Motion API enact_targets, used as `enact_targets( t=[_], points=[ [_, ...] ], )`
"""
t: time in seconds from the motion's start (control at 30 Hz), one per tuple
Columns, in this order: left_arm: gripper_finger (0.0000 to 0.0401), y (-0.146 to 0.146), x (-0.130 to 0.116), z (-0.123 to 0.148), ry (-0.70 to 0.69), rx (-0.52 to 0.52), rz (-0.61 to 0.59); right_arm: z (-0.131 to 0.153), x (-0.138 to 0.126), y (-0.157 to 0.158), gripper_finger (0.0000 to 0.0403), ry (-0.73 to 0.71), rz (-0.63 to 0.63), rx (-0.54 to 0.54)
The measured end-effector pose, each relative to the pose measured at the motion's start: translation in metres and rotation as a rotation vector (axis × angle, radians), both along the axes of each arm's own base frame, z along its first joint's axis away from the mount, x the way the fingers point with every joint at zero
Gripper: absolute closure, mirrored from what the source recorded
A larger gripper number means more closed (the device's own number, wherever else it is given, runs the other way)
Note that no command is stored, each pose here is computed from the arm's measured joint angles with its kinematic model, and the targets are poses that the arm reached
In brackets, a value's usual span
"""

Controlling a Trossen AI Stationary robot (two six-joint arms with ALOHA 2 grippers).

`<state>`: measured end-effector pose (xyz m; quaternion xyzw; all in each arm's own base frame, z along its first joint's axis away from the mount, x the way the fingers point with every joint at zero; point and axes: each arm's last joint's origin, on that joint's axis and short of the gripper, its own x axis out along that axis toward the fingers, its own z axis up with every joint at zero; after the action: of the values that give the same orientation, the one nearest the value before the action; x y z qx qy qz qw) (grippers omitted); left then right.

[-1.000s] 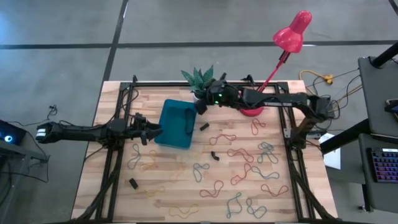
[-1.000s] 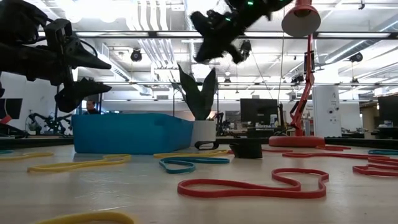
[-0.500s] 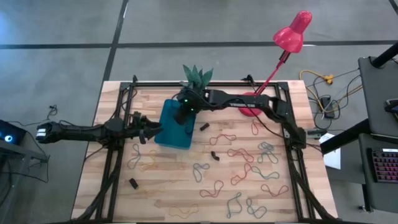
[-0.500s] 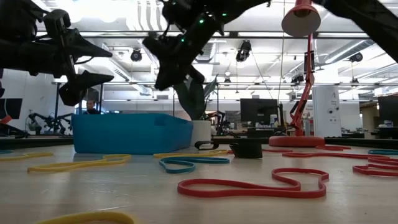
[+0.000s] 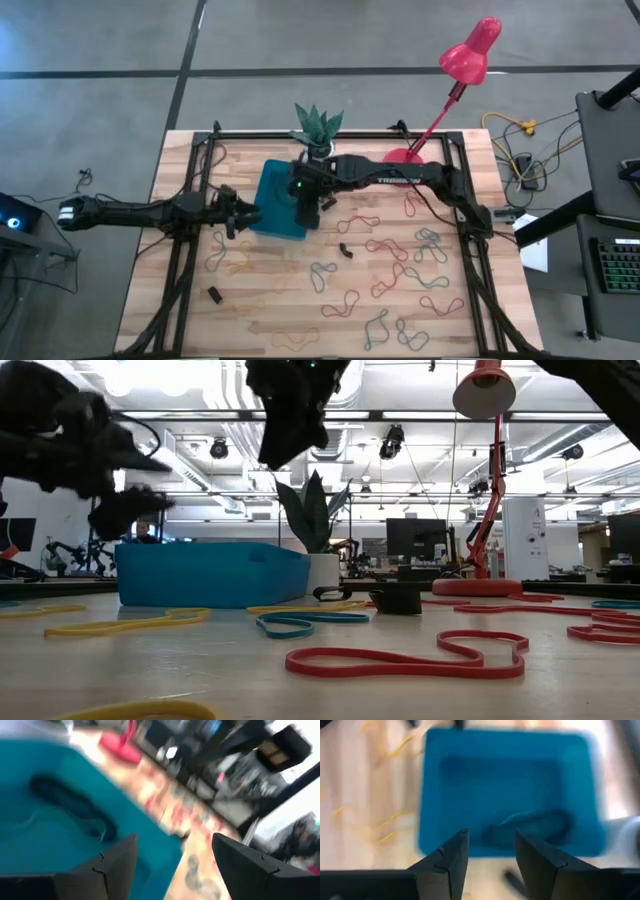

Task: Pick and place rubber bands into bin
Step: Put the black rubber band into the blue bin

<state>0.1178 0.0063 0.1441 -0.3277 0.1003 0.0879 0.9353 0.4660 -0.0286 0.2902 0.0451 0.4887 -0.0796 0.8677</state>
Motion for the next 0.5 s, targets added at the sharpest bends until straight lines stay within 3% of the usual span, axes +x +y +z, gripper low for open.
enact_targets(
  t=[0.1,0.23,0.4,0.5],
  points=[
    [0.0161,-0.002,-0.002,-0.009,0.091,-0.047,-0.038,-0.019,0.007,0.007,0.0274,-0.014,-0.027,0.099],
    [0.0161,-0.004,-0.002,-0.006,0.091,-0.063,-0.119,-0.036,0.018,0.014,0.0300,-0.101,-0.080,0.147],
    [0.0161,-0.005,0.001,0.016,0.046,0.058,-0.189,-0.066,0.024,0.015,0.0336,-0.094,-0.141,0.196],
    [0.0161,-0.005,0.002,0.031,0.009,0.161,-0.213,-0.066,0.024,0.018,0.0351,-0.100,-0.132,0.176]
  ],
)
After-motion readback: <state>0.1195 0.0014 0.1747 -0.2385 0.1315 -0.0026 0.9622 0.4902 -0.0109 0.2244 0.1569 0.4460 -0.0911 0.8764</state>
